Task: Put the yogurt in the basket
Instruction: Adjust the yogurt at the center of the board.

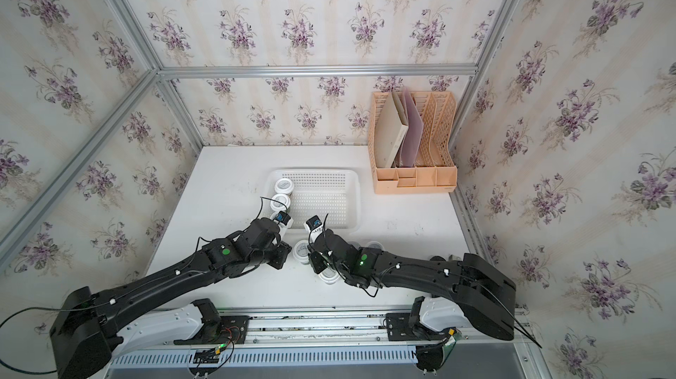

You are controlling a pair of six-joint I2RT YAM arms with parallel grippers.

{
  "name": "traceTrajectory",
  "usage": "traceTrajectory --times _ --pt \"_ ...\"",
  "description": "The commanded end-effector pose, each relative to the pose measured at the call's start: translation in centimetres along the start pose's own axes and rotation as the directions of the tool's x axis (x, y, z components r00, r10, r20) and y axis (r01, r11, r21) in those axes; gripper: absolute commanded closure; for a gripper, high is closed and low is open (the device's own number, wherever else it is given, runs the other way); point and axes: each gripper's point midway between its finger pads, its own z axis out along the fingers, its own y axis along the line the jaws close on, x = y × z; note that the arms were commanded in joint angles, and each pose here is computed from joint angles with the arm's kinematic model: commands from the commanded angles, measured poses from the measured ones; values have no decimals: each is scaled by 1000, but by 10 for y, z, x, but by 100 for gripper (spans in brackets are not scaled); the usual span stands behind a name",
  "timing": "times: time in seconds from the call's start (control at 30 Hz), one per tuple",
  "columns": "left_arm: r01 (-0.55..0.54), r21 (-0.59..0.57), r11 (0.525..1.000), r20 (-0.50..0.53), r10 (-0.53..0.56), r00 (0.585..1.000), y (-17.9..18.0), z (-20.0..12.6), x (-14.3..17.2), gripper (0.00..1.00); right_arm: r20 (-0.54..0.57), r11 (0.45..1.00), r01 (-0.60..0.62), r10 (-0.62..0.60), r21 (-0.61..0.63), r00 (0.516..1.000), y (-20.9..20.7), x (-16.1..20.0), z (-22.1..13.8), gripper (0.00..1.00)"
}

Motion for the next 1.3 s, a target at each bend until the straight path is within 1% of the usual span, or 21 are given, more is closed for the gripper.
traceTrajectory --times 0.0,0.1,0.2,0.37,0.83,1.27 --pt "14 64 998 27 -15 1000 -12 3 -8 79 14 997 -12 13 -76 1000 15 -6 3 85" --pt "19 71 997 16 -21 1000 -14 7 -7 79 -9 996 -11 10 -84 1000 16 0 9 86" --pt "23 67 997 -17 -22 1000 -14 11 -3 78 -26 996 -12 10 -86 1000 16 5 13 86" --pt "28 52 998 -59 -25 998 -12 17 4 79 -33 997 -22 19 -79 999 12 10 15 85" --pt "30 43 999 -72 -27 997 -11 19 5 78 -63 996 -81 78 -48 995 -7 19 19 86" --pt "32 44 999 -69 -29 997 -10 19 6 78 -90 994 -101 96 -49 991 -10 25 24 86"
